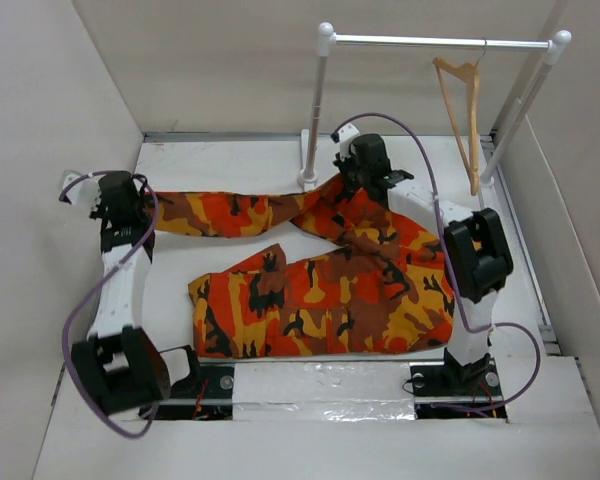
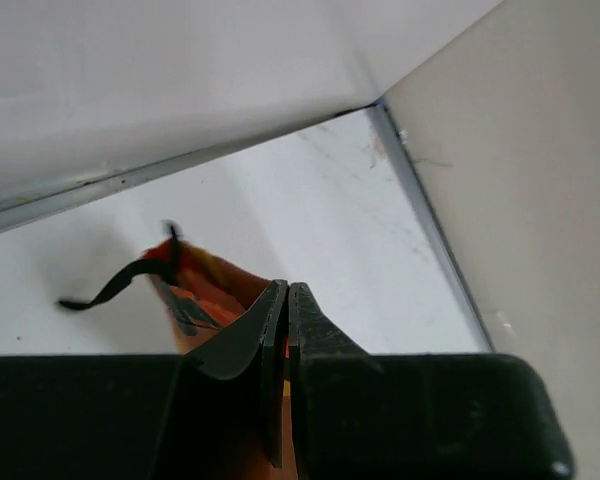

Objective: Place the trousers on the hanger
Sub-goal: Flatten out the trousers at the center of the board.

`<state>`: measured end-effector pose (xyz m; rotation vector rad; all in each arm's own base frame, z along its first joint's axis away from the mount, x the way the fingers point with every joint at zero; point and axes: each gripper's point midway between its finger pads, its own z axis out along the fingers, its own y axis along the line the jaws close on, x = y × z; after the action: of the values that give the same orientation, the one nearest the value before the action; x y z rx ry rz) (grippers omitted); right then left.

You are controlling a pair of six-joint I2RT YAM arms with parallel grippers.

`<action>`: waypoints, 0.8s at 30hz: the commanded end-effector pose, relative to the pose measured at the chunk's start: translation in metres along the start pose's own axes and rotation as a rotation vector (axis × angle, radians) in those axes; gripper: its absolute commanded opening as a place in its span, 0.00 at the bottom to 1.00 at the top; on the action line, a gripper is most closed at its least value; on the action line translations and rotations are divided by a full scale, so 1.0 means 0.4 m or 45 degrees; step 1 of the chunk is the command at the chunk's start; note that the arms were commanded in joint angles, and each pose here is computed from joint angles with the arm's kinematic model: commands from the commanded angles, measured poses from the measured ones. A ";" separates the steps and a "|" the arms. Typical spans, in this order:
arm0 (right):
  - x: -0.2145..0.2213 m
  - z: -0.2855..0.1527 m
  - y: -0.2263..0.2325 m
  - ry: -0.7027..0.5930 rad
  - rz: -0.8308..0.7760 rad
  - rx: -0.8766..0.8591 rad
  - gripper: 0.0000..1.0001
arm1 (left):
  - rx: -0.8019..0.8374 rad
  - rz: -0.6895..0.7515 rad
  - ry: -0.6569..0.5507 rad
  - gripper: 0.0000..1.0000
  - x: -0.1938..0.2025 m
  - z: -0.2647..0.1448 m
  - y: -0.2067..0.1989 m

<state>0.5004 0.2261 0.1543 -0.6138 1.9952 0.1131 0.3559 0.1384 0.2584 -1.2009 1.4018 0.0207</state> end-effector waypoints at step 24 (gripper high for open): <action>-0.100 -0.174 0.339 -0.326 -0.230 -0.274 0.00 | 0.115 0.126 -0.165 0.00 -0.026 0.260 -0.289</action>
<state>0.4209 0.2853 0.1935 -0.6992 1.8116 0.1453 0.4974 0.1480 0.2772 -1.0537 1.4095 0.0795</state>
